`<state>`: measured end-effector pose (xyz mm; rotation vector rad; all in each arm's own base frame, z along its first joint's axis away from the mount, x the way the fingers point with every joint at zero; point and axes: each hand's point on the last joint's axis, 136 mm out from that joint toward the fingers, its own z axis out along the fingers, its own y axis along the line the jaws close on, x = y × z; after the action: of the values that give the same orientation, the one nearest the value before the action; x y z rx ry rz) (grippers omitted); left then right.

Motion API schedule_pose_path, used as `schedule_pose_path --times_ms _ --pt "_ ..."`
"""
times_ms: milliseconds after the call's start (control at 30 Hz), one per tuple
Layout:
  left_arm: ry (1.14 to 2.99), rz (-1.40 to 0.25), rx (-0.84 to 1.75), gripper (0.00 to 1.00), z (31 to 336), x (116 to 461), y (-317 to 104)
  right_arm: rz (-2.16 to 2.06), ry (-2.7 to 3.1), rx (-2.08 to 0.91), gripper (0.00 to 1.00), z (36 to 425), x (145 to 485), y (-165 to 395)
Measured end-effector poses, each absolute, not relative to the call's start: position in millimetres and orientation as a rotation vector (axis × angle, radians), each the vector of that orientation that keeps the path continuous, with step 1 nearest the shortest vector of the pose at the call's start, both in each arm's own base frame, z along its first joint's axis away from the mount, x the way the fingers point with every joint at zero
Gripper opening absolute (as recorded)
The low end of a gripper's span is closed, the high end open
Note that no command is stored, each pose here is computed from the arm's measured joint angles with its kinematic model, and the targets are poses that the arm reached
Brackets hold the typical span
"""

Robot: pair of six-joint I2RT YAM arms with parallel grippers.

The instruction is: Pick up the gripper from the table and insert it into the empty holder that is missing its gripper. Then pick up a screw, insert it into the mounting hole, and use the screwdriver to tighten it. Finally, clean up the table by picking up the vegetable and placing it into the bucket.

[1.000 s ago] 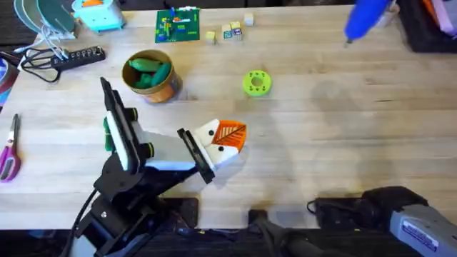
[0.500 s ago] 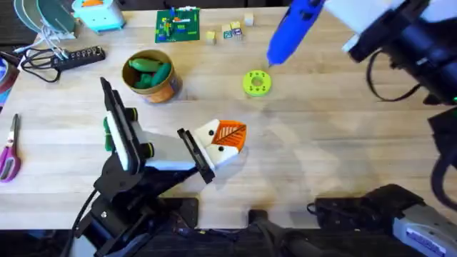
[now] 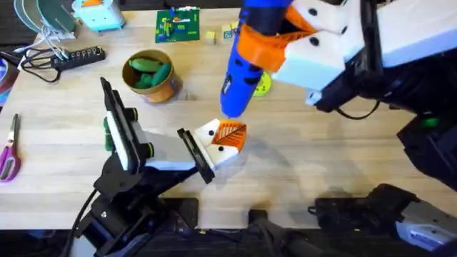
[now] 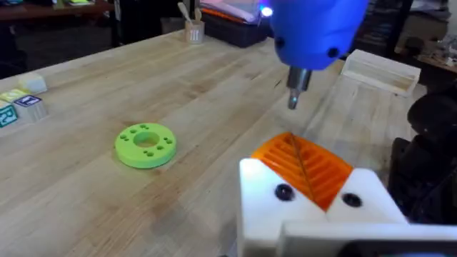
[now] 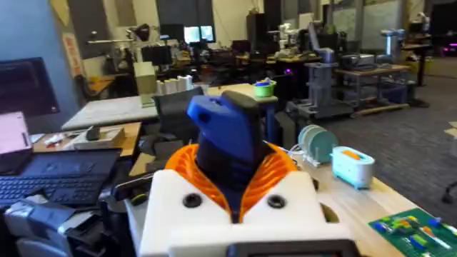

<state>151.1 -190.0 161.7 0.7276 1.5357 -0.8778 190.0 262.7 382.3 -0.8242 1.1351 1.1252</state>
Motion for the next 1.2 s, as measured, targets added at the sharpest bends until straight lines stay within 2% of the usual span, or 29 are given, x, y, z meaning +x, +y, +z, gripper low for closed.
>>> schedule_pose_path --times_ms 300,567,900,1200 --pt "1.536 -0.878 0.728 0.005 161.6 151.1 -190.0 1.197 1.105 -0.899 0.023 378.8 166.4 282.5" --pt "1.536 -0.878 0.727 0.005 161.7 151.1 -190.0 1.231 1.180 -0.933 0.023 354.6 172.4 301.9" --pt "1.536 -0.878 0.728 0.005 161.6 151.1 -190.0 1.222 1.153 -0.934 0.023 369.4 178.2 307.1" --pt "1.536 -0.878 0.728 0.005 161.6 151.1 -190.0 1.226 1.174 -0.938 0.023 364.1 181.5 311.1"
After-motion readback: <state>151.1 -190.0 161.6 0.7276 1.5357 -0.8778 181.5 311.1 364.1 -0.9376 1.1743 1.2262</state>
